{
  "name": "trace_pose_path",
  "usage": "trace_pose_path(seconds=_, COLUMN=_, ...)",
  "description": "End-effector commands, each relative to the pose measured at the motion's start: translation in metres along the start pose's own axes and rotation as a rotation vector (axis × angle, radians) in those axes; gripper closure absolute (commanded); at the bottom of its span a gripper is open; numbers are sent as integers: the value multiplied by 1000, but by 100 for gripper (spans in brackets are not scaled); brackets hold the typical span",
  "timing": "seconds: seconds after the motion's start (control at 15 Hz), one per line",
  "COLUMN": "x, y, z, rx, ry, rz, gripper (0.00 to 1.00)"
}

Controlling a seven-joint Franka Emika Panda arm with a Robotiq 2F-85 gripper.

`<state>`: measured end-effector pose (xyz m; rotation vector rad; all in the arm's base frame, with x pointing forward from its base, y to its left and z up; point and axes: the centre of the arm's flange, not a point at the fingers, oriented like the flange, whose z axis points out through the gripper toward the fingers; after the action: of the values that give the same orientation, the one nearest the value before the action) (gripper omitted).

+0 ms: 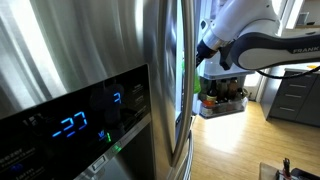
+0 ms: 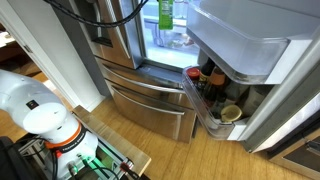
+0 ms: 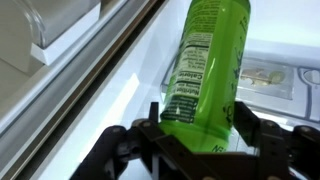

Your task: Take the green bottle from the refrigerator door and place it in front of the vegetable drawer

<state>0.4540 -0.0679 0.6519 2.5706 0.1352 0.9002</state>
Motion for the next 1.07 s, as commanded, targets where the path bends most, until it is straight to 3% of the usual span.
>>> trace_pose_path(seconds=0.0, x=9, y=-12, z=55, rx=55, ry=92, rz=35, gripper=51)
trace_pose_path(seconds=0.2, x=14, y=-25, z=100, rx=121, ry=207, rz=61, gripper=51)
trace_pose_path(seconds=0.47, x=13, y=-43, z=153, rx=185, ry=277, rz=99, gripper=51)
trace_pose_path(seconds=1.0, x=4, y=-82, z=221, rx=212, ry=217, rz=3, gripper=51)
